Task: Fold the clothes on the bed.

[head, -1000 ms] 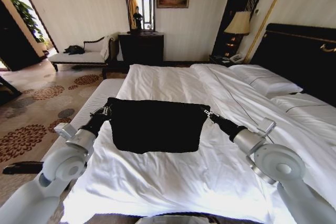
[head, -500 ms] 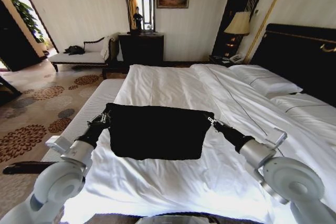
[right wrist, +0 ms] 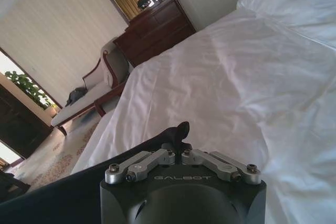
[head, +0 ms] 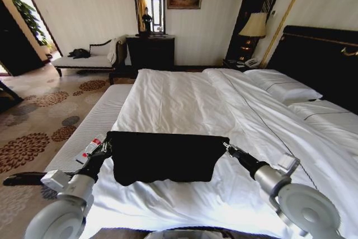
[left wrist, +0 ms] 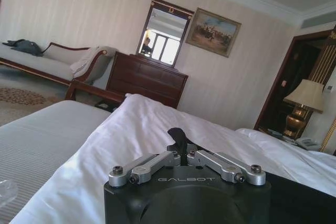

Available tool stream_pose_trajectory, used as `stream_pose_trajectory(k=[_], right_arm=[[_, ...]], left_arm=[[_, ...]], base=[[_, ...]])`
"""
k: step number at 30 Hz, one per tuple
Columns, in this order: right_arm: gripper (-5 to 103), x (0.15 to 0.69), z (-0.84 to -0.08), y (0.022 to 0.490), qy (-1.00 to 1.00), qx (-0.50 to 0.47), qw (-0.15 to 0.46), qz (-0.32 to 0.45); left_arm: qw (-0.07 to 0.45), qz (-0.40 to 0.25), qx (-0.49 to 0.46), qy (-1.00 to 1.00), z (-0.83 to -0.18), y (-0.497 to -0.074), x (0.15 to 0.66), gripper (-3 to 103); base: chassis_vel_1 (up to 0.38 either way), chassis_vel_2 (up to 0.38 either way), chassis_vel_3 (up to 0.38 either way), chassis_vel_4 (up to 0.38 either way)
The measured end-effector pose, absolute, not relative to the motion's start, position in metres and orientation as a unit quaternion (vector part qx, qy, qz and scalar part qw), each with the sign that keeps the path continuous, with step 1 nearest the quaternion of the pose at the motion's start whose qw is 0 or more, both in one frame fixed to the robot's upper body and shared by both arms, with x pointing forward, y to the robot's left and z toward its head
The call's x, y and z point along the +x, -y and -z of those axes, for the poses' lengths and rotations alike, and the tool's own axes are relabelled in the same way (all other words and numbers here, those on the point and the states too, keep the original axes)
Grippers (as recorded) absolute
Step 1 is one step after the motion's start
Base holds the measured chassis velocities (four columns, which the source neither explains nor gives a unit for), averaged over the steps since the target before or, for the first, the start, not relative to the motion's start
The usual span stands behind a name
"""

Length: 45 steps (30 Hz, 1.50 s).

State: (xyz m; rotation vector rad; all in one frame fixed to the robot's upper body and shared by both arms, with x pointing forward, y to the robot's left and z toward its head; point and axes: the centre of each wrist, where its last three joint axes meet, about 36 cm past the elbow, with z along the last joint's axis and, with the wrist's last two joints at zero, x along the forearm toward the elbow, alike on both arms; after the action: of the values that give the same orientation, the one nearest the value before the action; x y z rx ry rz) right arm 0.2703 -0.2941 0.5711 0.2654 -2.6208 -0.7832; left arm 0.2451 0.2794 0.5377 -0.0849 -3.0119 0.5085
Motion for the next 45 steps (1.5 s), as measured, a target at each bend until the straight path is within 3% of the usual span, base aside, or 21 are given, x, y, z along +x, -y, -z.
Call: stream_pose_trajectory(k=[8,27,45], right_arm=[[1,0.283,-0.58,0.28,0.936,0.133,0.172,0.276],[1,0.425,-0.51,0.307,0.924,0.114,0.192,0.311],[1,0.536,-0.461,0.306,0.929,0.083,0.203,0.298]], left_arm=[[0.015,-0.164,-0.058,0.985,-0.539,-0.263,0.268,0],[0.063,-0.165,0.007,0.984,-0.458,-0.279,0.411,0],[0.104,-0.143,0.002,0.984,-0.43,-0.251,0.547,0]], base=[[0.0,0.0,0.0,0.0],[0.0,0.0,0.0,0.0],[0.0,0.0,0.0,0.0]])
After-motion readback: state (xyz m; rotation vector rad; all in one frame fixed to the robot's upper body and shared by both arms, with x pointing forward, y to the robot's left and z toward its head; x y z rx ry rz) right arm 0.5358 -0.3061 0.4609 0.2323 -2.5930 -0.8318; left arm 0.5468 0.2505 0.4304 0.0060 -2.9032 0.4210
